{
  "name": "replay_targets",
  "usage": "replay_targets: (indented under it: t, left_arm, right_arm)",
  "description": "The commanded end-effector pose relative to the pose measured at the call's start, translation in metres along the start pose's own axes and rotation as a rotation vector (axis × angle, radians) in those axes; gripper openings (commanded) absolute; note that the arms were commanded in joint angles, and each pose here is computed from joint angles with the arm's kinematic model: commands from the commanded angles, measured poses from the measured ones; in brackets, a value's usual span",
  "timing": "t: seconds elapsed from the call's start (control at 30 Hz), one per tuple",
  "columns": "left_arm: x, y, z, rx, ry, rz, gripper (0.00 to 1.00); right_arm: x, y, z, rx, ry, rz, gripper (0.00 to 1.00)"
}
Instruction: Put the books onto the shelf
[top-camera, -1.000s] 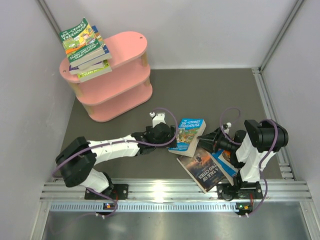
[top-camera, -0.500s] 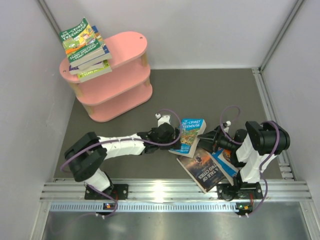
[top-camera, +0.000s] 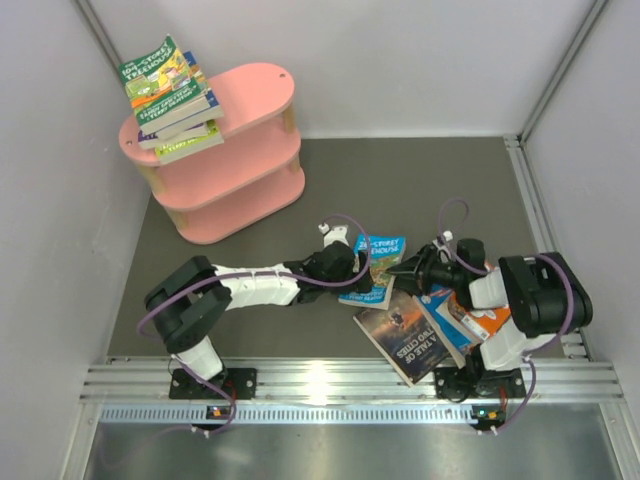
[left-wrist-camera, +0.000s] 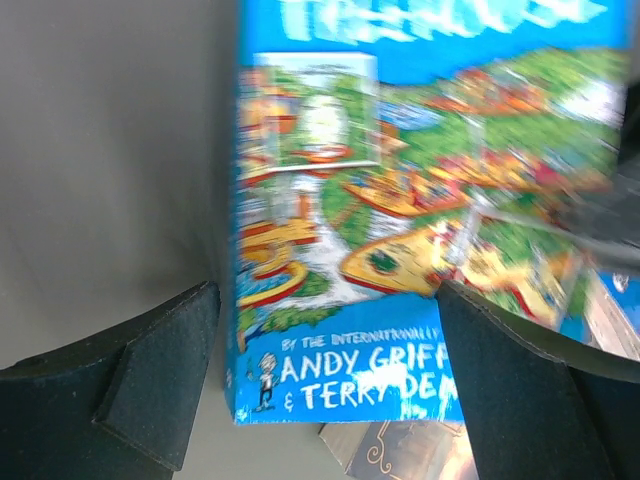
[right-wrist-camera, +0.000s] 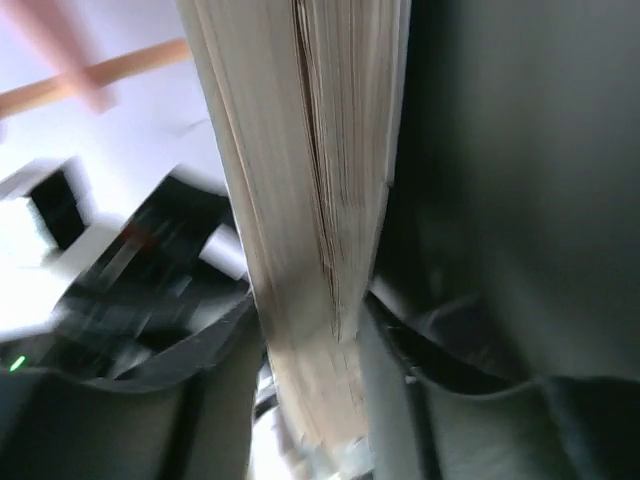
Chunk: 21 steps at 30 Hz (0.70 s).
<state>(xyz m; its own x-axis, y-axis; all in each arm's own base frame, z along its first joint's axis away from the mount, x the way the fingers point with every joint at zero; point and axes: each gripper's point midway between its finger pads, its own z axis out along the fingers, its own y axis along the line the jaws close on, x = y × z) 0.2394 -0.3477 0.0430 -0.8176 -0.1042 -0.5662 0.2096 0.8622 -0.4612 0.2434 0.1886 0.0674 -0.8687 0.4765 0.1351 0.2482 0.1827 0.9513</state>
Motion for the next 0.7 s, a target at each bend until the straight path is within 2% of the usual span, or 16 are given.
replay_targets:
  t: [0.0,0.03,0.1,0.13,0.23,0.27,0.43,0.53,0.57,0.63,0.67]
  left_arm:
    - [0.026,-0.006,-0.003,0.027,0.081,0.042,0.95]
    - [0.027,-0.004,-0.004,0.020,0.082,0.045,0.95]
    - [0.026,-0.002,-0.007,0.017,0.076,0.048,0.95]
    - [0.026,0.000,-0.008,0.008,0.076,0.051,0.95]
    - [0.026,0.003,-0.009,-0.001,0.074,0.052,0.95]
    - [0.025,0.003,-0.011,-0.001,0.072,0.052,0.95]
    - [0.014,0.015,-0.029,-0.058,0.032,0.058,0.98]
    - [-0.007,0.023,-0.053,-0.093,-0.027,0.065,0.99]
    - [-0.023,0.023,-0.068,-0.090,-0.079,0.050,0.99]
    - [-0.031,0.033,-0.086,-0.117,-0.096,0.055,0.99]
    - [-0.048,0.033,-0.104,-0.109,-0.159,0.039,0.99]
  right_arm:
    - [-0.013,-0.056,0.003,0.418,-0.069,-0.163,0.39]
    - [-0.015,-0.048,0.002,0.416,-0.076,-0.229,0.35]
    - [-0.017,-0.042,0.000,0.411,-0.084,-0.236,0.28]
    - [-0.019,-0.039,0.000,0.408,-0.088,-0.241,0.19]
    - [-0.019,-0.038,-0.001,0.414,-0.086,-0.237,0.03]
    - [-0.018,-0.038,-0.001,0.416,-0.085,-0.235,0.00]
    - [-0.017,-0.024,-0.004,0.390,-0.094,-0.263,0.00]
    - [-0.020,0.001,-0.001,0.338,-0.108,-0.295,0.00]
    - [-0.017,0.010,0.002,0.322,-0.099,-0.311,0.00]
    - [-0.016,0.036,0.011,0.275,-0.094,-0.347,0.00]
    - [-0.015,0.045,0.014,0.258,-0.091,-0.362,0.00]
